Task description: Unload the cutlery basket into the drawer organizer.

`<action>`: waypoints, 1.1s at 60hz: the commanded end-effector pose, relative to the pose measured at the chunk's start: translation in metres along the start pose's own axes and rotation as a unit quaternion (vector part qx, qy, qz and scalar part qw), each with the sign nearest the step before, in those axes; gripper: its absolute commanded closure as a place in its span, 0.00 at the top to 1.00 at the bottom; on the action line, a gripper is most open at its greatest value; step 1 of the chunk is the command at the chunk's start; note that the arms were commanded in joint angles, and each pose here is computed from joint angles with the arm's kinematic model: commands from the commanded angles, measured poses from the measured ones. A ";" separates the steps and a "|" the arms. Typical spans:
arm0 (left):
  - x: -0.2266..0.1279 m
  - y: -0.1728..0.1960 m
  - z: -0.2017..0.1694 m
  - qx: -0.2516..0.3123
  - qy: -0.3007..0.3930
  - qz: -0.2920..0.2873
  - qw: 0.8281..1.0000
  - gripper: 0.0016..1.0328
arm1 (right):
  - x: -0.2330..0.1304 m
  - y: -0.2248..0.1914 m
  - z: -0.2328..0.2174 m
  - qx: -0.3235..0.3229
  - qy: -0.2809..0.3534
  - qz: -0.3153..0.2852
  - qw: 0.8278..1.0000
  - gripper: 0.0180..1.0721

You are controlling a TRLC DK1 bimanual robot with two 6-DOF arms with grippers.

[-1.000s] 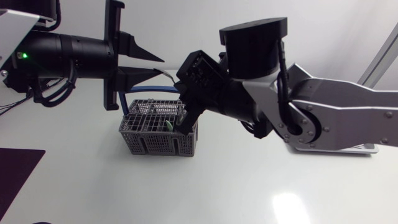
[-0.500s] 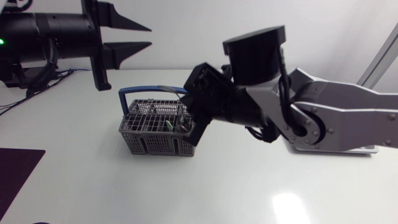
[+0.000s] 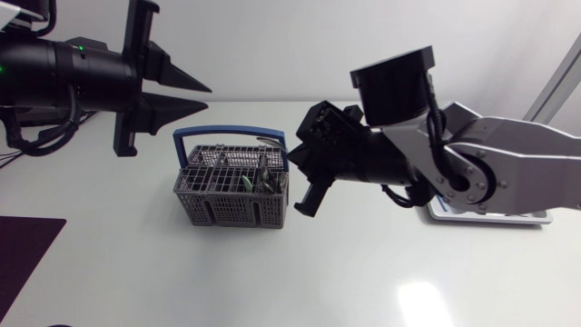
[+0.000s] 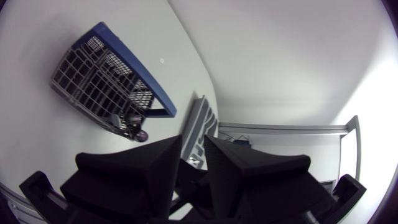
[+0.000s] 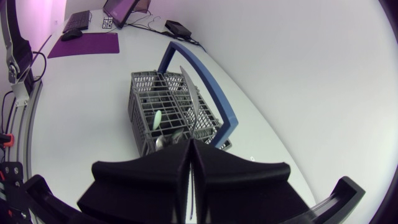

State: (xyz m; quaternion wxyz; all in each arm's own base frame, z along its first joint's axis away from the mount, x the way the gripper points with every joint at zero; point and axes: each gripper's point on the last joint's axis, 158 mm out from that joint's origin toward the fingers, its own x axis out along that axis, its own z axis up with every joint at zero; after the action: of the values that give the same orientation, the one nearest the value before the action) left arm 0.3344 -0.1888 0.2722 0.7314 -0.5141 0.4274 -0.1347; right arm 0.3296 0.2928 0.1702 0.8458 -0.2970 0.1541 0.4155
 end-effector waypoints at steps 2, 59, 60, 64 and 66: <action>0.009 0.023 -0.004 0.072 0.009 0.049 0.996 0.28 | -0.010 -0.007 -0.015 0.004 0.015 0.006 1.000 0.05; 0.059 0.081 -0.044 0.135 0.060 0.209 0.967 0.28 | -0.139 -0.121 -0.215 -0.062 0.198 0.026 0.978 0.05; 0.059 0.081 -0.044 0.134 0.060 0.210 0.967 0.28 | -0.141 -0.123 -0.219 -0.062 0.201 0.025 0.977 0.05; 0.060 0.083 -0.044 0.133 0.060 0.213 0.966 0.28 | -0.148 -0.130 -0.237 -0.056 0.212 0.025 0.975 0.05; 0.061 0.084 -0.044 0.133 0.059 0.215 0.966 0.28 | -0.152 -0.133 -0.247 -0.055 0.218 0.028 0.974 0.05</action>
State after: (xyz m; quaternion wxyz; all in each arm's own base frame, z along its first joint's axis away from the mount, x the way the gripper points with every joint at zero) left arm 0.3112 -0.2152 0.1598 0.7769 -0.2932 0.5535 -0.0636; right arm 0.3425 -0.0025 0.1214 0.7789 -0.4136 0.3087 0.3563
